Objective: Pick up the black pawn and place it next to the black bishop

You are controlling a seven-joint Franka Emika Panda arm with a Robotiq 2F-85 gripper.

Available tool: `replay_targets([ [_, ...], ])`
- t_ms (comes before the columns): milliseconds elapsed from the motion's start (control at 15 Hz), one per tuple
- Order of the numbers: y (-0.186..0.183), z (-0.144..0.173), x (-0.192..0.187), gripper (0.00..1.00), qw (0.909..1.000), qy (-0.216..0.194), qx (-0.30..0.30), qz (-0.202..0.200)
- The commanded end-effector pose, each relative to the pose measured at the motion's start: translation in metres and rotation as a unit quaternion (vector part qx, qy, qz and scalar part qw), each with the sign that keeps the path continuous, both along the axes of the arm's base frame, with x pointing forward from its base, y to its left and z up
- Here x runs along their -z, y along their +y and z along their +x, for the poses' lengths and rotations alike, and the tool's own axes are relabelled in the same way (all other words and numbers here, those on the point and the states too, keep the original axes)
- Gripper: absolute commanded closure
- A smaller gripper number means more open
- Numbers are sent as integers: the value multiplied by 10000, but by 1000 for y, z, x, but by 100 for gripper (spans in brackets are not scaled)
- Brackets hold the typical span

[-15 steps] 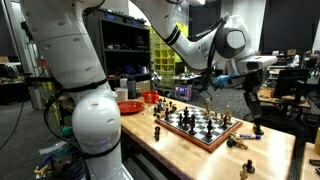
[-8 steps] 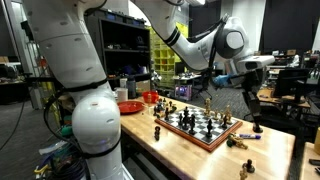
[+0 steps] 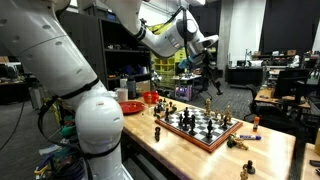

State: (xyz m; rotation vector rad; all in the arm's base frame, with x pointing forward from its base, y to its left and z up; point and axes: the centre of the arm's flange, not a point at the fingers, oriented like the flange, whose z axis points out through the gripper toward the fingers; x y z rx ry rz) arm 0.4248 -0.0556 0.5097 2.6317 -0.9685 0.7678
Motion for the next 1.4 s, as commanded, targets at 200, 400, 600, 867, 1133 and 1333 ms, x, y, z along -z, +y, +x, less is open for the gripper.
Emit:
replay_targets([
  [200, 156, -66, -1, 94, 9814, -66, -1917, -117],
  [400, 205, -80, 7, 94, 9609, 41, -2763, -174],
  [600, 239, -85, 19, 94, 9336, 215, -3566, -290],
  [867, 261, -77, 37, 94, 8893, 502, -4507, -595],
  [1133, 262, -54, 62, 94, 8653, 803, -4867, -892],
  [1333, 258, -34, 78, 94, 8558, 1028, -4964, -1036],
])
